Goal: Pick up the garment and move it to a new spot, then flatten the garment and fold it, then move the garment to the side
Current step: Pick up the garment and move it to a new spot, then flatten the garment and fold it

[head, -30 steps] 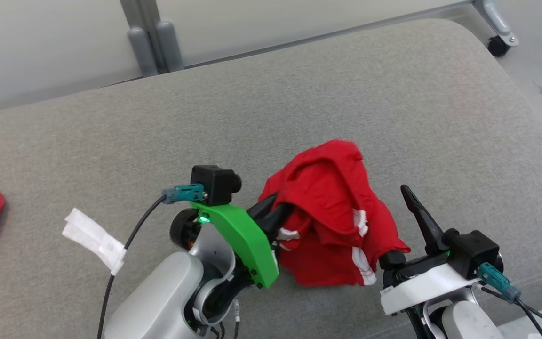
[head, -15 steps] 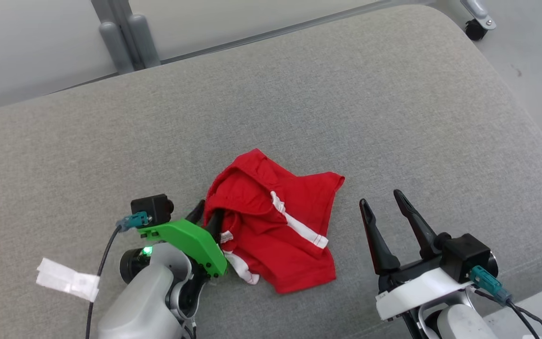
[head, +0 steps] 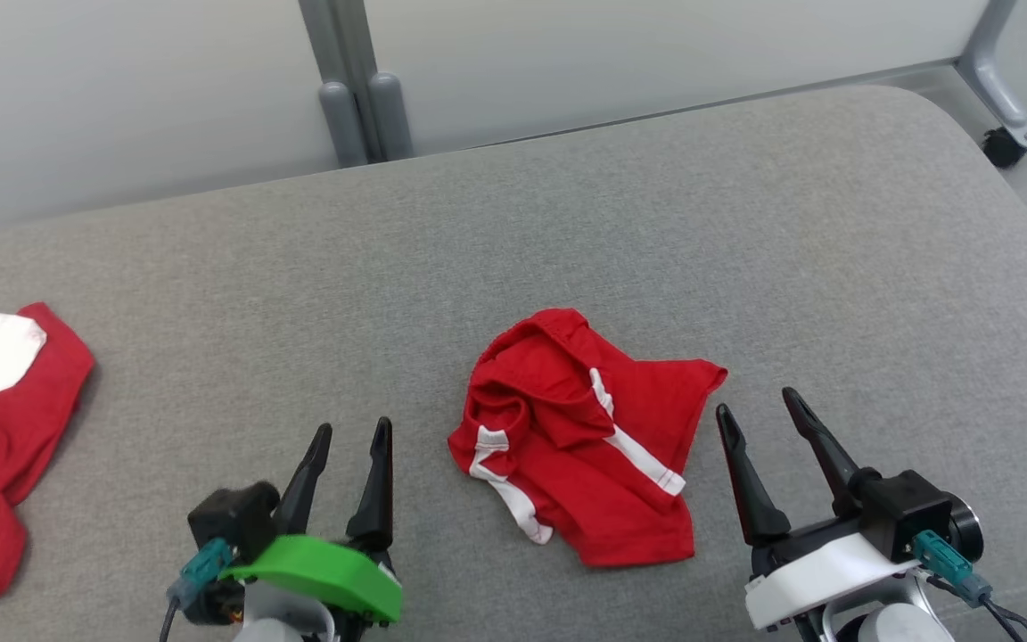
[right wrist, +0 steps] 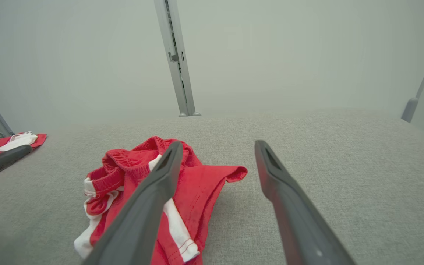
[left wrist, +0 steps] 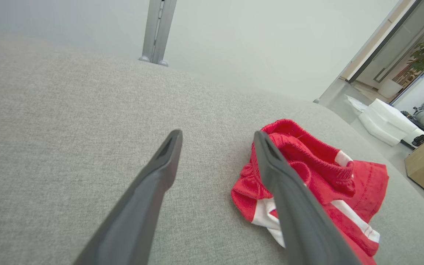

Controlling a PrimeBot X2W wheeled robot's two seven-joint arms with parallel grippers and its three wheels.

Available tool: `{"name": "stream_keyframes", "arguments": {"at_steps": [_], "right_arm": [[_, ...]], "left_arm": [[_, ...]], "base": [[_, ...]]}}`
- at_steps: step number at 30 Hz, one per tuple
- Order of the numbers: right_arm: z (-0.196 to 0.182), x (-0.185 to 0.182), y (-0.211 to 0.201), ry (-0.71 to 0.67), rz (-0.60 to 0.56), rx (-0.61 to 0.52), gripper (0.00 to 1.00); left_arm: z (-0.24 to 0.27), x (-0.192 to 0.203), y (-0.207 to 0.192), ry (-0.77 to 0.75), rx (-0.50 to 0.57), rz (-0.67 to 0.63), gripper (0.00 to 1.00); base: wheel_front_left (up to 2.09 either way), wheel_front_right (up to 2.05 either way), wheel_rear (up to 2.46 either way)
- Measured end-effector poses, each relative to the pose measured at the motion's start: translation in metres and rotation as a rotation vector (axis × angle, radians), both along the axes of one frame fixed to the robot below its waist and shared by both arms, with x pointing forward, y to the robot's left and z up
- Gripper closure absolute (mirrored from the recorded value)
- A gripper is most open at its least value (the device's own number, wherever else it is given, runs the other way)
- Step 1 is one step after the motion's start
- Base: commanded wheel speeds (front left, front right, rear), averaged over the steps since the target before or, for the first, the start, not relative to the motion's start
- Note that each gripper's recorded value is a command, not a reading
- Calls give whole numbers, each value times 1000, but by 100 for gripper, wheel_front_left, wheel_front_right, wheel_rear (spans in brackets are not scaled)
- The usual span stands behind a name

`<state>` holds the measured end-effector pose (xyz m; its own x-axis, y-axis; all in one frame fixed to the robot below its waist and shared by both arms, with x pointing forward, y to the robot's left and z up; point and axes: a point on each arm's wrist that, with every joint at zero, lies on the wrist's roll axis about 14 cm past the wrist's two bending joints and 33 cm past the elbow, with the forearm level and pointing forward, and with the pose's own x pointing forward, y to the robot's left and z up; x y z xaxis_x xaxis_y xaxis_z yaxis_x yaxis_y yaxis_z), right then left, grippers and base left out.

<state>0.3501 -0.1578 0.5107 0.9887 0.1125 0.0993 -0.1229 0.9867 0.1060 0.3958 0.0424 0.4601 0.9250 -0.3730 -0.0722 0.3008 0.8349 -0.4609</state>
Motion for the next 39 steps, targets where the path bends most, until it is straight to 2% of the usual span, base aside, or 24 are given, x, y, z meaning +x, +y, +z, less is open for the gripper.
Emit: {"name": "stream_keyframes", "arguments": {"at_steps": [11,17,24,39], "right_arm": [[-3,8,13,-2,73,-88,0],[-14,9,16,31,83,-110,0],[-24,6,15,65,75,-111,0],[-26,3,11,72,58,-105,0]], "left_arm": [[12,-53,101,-104,199,267,0],[19,-68,142,-125,255,376,0],[16,-73,149,-118,254,390,0],[12,-70,135,-114,262,337,0]], "base": [[0,0,0],[0,0,0],[0,0,0],[0,0,0]]}}
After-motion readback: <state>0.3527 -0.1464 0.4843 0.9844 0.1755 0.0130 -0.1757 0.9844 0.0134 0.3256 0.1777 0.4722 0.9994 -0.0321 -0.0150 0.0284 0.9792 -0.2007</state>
